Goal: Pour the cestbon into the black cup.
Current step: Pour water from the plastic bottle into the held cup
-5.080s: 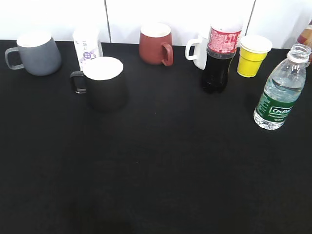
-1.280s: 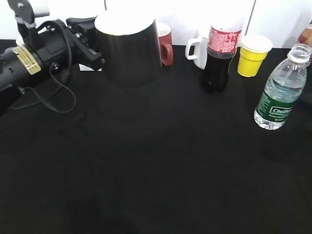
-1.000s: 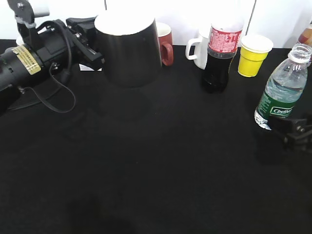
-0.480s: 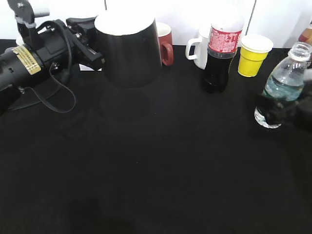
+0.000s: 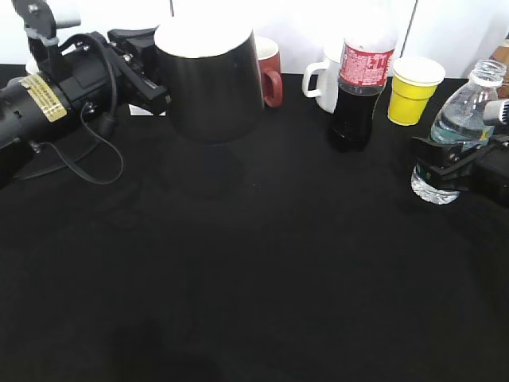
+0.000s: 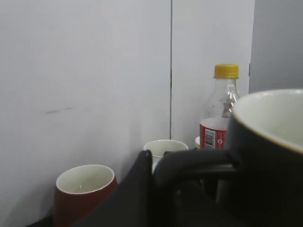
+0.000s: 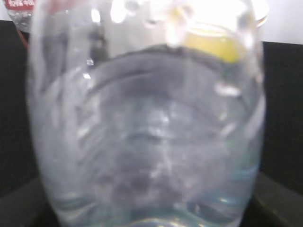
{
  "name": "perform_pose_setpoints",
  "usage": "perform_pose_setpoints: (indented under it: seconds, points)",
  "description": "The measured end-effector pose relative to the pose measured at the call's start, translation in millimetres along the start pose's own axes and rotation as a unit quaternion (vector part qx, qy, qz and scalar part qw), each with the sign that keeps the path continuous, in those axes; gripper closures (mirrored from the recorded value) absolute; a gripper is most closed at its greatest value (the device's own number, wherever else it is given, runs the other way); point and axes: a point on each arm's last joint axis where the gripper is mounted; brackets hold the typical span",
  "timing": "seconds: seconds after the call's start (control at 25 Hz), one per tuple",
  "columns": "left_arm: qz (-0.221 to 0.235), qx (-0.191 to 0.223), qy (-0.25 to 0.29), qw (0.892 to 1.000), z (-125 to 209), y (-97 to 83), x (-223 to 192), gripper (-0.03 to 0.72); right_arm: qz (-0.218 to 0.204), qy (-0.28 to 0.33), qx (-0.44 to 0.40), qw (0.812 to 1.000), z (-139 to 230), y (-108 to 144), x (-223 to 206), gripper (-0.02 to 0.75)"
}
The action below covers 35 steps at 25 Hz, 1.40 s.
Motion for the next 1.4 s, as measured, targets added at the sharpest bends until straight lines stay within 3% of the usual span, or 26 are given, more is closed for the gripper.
perform_pose_setpoints:
  seconds: [0.08, 0.16, 0.24, 0.32, 0.4, 0.52, 0.6, 0.64, 0.72, 0.96, 1.4]
  points:
    - [0.002, -0.001, 0.001, 1.0, 0.3, -0.6, -0.1, 0.657, -0.001, -0.003, 0.0, 1.0, -0.5, 0.1, 0.0, 0.238]
    - [0.015, -0.001, 0.005, 1.0, 2.2, -7.1, -2.6, 0.657, -0.028, -0.014, 0.018, 0.999, -5.7, 5.0, 1.4, 0.239]
    - [0.041, 0.0, 0.013, 0.999, 6.6, -21.9, -7.8, 0.657, -0.055, -0.061, 0.064, 0.995, -35.8, 10.5, 12.0, 0.239]
    - [0.067, 0.003, 0.03, 0.997, 13.9, -41.6, -14.3, 0.657, -0.052, -0.118, 0.11, 0.986, -73.8, 13.6, 30.2, 0.24]
    - [0.095, 0.008, 0.044, 0.994, 21.8, -61.8, -20.5, 0.657, -0.048, -0.123, 0.171, 0.976, -101.2, 16.0, 45.6, 0.24]
    - [0.13, 0.001, 0.064, 0.989, 29.9, -88.0, -42.6, 0.657, -0.055, -0.142, 0.282, 0.947, -139.9, 19.4, 60.8, 0.24]
    - [0.156, -0.007, 0.068, 0.985, 31.9, -107.9, -60.0, 0.657, -0.058, -0.163, 0.368, 0.913, -159.5, 20.4, 63.3, 0.24]
    - [0.163, -0.009, 0.066, 0.984, 31.9, -112.3, -66.0, 0.657, -0.06, -0.166, 0.38, 0.908, -162.2, 20.3, 63.1, 0.24]
    - [0.159, -0.014, 0.068, 0.985, 31.9, -112.7, -74.3, 0.657, -0.06, -0.168, 0.417, 0.891, -166.2, 20.2, 62.4, 0.24]
    - [0.151, -0.011, 0.07, 0.986, 31.7, -112.8, -76.1, 0.657, -0.031, -0.176, 0.577, 0.797, -166.2, 20.6, 62.4, 0.24]
    - [0.157, -0.01, 0.071, 0.985, 32.4, -117.2, -76.5, 0.657, -0.005, -0.179, 0.689, 0.702, -166.2, 20.6, 62.4, 0.241]
Point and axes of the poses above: a point on each arm's last joint axis where the gripper is mounted, x pointing back along that axis away from the gripper, y along the wrist's bending axis when the last joint is at zero, z = x × y, and after that the axes turned 11 degrees about x, right-handed
